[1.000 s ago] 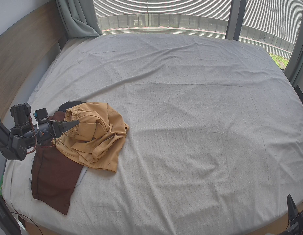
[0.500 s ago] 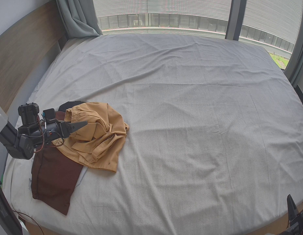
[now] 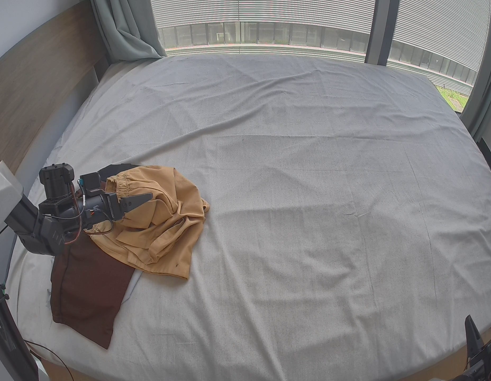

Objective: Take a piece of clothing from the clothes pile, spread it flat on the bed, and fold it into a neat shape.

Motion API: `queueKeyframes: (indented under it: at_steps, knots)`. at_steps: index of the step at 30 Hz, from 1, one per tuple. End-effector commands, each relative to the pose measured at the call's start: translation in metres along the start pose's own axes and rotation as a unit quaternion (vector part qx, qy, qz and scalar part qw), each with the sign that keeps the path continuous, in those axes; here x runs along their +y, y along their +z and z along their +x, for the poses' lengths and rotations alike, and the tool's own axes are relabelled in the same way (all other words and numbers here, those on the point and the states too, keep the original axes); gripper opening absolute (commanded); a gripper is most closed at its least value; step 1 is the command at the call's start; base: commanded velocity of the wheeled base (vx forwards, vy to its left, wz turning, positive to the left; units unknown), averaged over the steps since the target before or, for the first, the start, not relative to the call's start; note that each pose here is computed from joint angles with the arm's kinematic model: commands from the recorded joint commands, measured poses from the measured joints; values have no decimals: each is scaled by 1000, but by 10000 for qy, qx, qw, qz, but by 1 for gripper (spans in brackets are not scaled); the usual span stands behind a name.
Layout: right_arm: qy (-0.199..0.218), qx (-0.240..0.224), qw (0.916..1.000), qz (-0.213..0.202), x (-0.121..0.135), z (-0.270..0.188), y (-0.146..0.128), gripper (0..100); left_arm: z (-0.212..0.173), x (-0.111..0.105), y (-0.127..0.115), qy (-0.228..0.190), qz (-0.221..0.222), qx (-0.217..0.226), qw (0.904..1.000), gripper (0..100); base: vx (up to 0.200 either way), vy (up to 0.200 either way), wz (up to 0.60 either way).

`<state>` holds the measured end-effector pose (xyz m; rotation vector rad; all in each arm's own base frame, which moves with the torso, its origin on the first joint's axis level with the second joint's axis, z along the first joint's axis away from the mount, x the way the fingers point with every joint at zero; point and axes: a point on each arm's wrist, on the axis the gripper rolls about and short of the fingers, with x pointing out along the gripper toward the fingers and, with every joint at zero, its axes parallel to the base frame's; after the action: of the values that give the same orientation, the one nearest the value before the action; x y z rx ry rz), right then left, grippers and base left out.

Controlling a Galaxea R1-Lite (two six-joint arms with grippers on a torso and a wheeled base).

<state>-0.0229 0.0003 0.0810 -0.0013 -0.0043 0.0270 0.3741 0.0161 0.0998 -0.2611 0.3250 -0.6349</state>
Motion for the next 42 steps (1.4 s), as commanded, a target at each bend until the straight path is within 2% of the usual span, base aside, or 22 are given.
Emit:
queueKeyframes:
  at_steps: [1,2,3,18,22,25,28,37,42]
  knots:
    - [-5,6,10000,-1,0,0,-5,100,2,3,-3,14,-28,26,10000,100,0,0,0]
    - [-5,6,10000,-1,0,0,-5,100,3,3,-3,15,-33,32,10000,100,0,0,0]
    - [3,6,10000,-1,0,0,-5,100,4,4,-4,23,-26,31,10000,0,0,0,0]
    - [-5,6,10000,7,0,0,-5,100,4,6,-5,-7,-63,43,10000,0,0,0,0]
    - [-5,6,10000,7,0,0,-5,100,-3,-2,5,-35,60,-95,9999,0,0,0,0]
    - [-5,6,10000,7,0,0,-5,100,-15,-18,19,-104,-210,-270,9994,0,0,0,0]
    - [-5,6,10000,7,0,0,-5,100,-23,-28,27,-177,-241,-405,9987,0,0,0,0]
    - [-20,14,10000,7,0,0,-5,100,-29,-37,15,-353,-202,-666,9969,0,0,0,0]
    - [-12,14,10000,22,0,0,-5,100,-21,-50,21,-600,-219,-900,9939,0,0,0,0]
